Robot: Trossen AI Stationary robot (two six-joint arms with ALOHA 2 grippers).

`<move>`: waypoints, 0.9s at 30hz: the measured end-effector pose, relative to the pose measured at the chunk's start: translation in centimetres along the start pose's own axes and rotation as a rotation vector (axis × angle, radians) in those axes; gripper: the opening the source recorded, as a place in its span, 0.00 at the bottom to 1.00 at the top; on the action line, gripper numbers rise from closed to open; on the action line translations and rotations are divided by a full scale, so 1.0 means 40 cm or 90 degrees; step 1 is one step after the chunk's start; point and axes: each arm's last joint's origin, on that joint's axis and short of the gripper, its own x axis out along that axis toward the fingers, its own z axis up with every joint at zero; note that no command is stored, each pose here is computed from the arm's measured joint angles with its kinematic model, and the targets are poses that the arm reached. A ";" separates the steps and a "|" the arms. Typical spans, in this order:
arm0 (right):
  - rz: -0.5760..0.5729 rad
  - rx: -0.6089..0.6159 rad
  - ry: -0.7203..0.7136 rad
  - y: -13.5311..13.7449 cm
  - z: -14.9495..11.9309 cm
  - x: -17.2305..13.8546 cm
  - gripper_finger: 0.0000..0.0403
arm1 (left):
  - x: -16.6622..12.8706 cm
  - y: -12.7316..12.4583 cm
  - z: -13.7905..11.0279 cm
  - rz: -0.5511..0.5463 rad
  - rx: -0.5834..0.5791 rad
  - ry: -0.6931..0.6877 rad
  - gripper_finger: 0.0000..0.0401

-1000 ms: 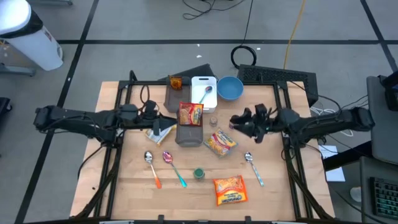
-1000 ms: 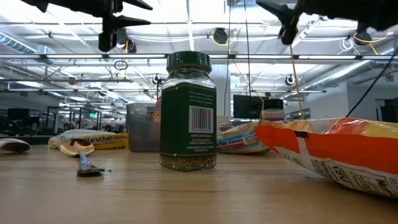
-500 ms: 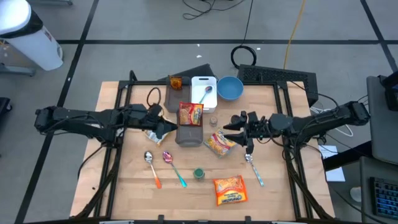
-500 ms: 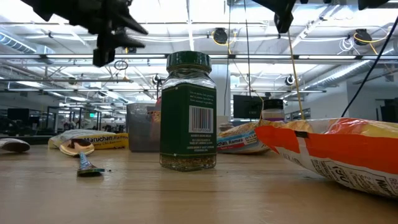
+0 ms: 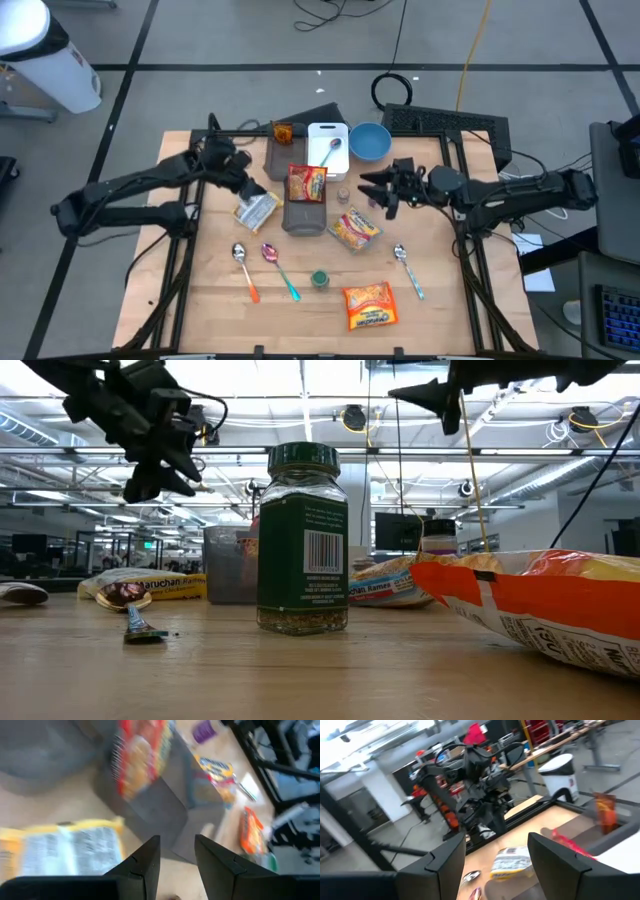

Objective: Pick & Place Food Item
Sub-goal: Put the yellow noodle pack into the bottom black bin

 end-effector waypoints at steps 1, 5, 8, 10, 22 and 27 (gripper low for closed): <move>-0.005 0.000 -0.003 -0.004 0.002 0.001 0.52 | -0.012 0.007 0.012 0.015 0.000 -0.009 0.32; -0.017 0.000 -0.009 -0.015 0.008 0.003 0.52 | -0.058 0.030 0.054 0.099 0.016 0.002 0.32; -0.022 0.000 -0.011 -0.020 0.010 0.003 0.52 | -0.080 0.037 0.087 0.157 0.064 0.040 0.32; -0.024 0.000 -0.013 -0.021 0.011 0.003 0.52 | -0.077 0.050 0.103 0.179 0.091 0.078 0.32; -0.021 0.048 0.014 -0.013 -0.003 0.001 0.52 | 0.024 0.163 0.132 0.168 0.108 0.259 0.32; -0.022 0.049 0.026 -0.011 -0.009 0.000 0.52 | 0.043 0.183 0.135 0.158 0.145 0.279 0.32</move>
